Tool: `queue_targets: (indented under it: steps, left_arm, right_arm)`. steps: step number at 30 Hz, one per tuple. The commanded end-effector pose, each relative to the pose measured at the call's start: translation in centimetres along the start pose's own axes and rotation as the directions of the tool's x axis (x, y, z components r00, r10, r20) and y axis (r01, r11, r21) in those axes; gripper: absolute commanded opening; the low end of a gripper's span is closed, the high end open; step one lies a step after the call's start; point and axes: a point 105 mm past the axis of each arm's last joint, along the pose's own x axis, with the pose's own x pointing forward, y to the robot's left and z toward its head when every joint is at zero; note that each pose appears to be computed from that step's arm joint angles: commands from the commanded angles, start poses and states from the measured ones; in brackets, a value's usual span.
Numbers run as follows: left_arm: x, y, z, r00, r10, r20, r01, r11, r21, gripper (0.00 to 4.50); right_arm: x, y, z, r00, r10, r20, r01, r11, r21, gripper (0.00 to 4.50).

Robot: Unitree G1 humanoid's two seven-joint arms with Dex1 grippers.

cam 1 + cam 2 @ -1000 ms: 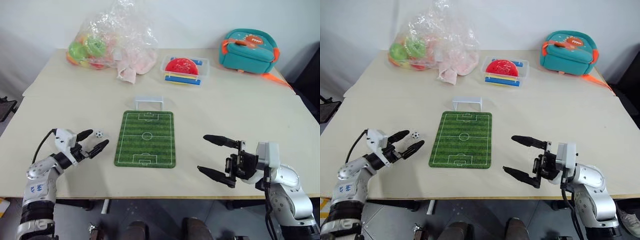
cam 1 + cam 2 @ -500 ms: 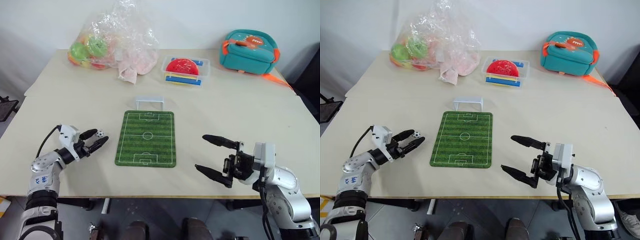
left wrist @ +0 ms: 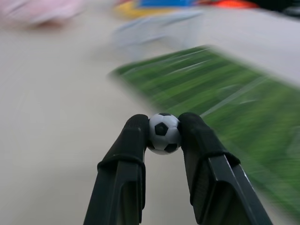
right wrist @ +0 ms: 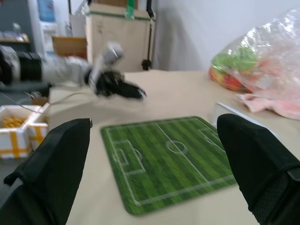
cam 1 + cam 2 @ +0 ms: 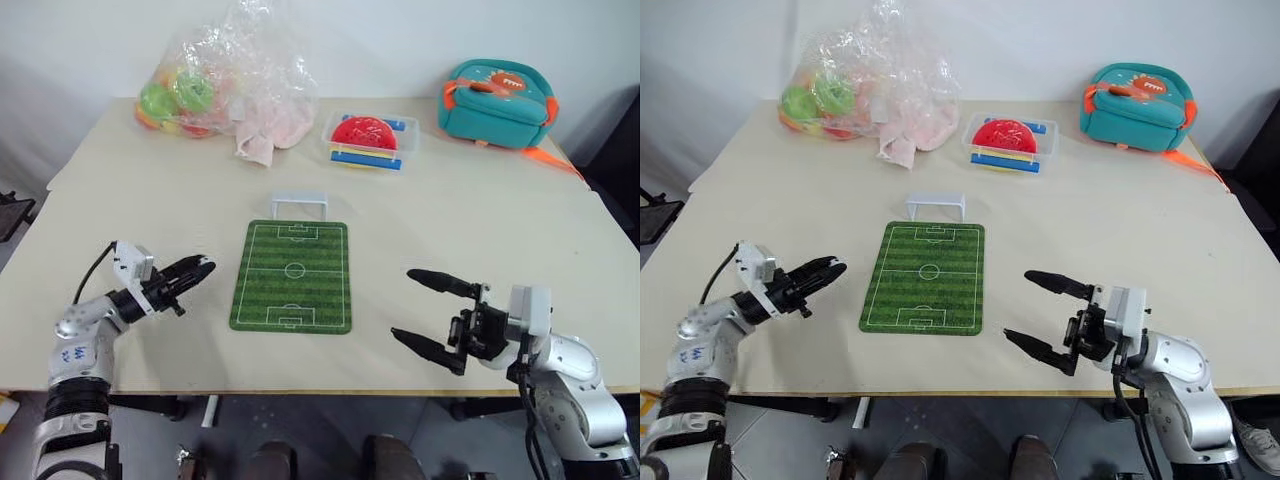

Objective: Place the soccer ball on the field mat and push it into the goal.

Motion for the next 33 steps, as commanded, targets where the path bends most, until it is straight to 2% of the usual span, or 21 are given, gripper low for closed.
queue_targets:
  steps: [1, 3, 5, 6, 9, 11, 14, 20, 28, 30, 31, 33]
  left_arm:
    - [2.4, -5.0, 2.4, 0.945, -0.321, -0.064, 0.325, 0.943, 0.072, 0.86]
    - [3.9, -7.6, 1.8, 0.879, -0.458, -0.132, 0.470, 0.878, 0.089, 0.86]
    - [5.2, -8.8, 0.8, 0.840, -0.523, -0.142, 0.531, 0.847, 0.017, 0.86]
    - [5.5, -9.0, 0.6, 0.836, -0.531, -0.140, 0.536, 0.844, -0.005, 0.86]
    - [6.7, -9.1, -2.4, 0.807, -0.537, -0.244, 0.565, 0.823, 0.054, 0.86]
    - [7.6, -8.8, -3.4, 0.810, -0.526, -0.261, 0.559, 0.827, 0.069, 0.86]
    - [8.2, -8.4, -3.5, 0.826, -0.514, -0.233, 0.540, 0.839, 0.064, 0.86]
    - [8.4, -8.2, -4.6, 0.813, -0.516, -0.269, 0.551, 0.831, 0.074, 0.86]
    - [8.2, -8.1, -4.6, 0.805, -0.535, -0.255, 0.561, 0.827, 0.035, 0.86]
    - [8.3, -8.0, -4.2, 0.814, -0.532, -0.233, 0.556, 0.830, 0.047, 1.57]
    - [8.5, -7.8, -3.9, 0.828, -0.517, -0.217, 0.541, 0.839, 0.067, 1.67]
    - [8.7, -7.8, -3.3, 0.836, -0.516, -0.189, 0.537, 0.840, 0.082, 2.27]
  right_arm:
    - [-1.6, 0.0, 0.8, 0.999, 0.033, -0.032, -0.034, 0.999, -0.026, 4.50]
    - [-2.5, 0.9, 0.1, 0.992, 0.097, -0.082, -0.098, 0.995, -0.004, 4.50]
    - [-3.1, 1.3, -0.5, 0.988, 0.114, -0.102, -0.113, 0.994, 0.013, 4.50]
    - [-3.2, 1.4, -0.7, 0.988, 0.114, -0.104, -0.113, 0.993, 0.015, 4.50]
    - [-3.5, 2.1, -1.6, 0.981, 0.154, -0.120, -0.154, 0.988, 0.017, 4.50]
    - [-3.7, 2.2, -2.2, 0.975, 0.169, -0.141, -0.169, 0.985, 0.013, 4.50]
    - [-4.0, 2.2, -2.4, 0.974, 0.170, -0.152, -0.170, 0.985, 0.011, 4.50]
    - [-4.1, 2.6, -2.7, 0.976, 0.153, -0.157, -0.152, 0.988, 0.021, 4.50]
    - [-4.0, 2.8, -2.7, 0.978, 0.139, -0.155, -0.137, 0.990, 0.024, 4.50]
    - [-4.0, 2.8, -2.7, 0.978, 0.136, -0.156, -0.134, 0.991, 0.023, 4.50]
    - [-3.9, 2.8, -2.8, 0.979, 0.134, -0.155, -0.132, 0.991, 0.024, 4.50]
    - [-3.8, 2.8, -2.8, 0.980, 0.132, -0.151, -0.129, 0.991, 0.026, 4.50]
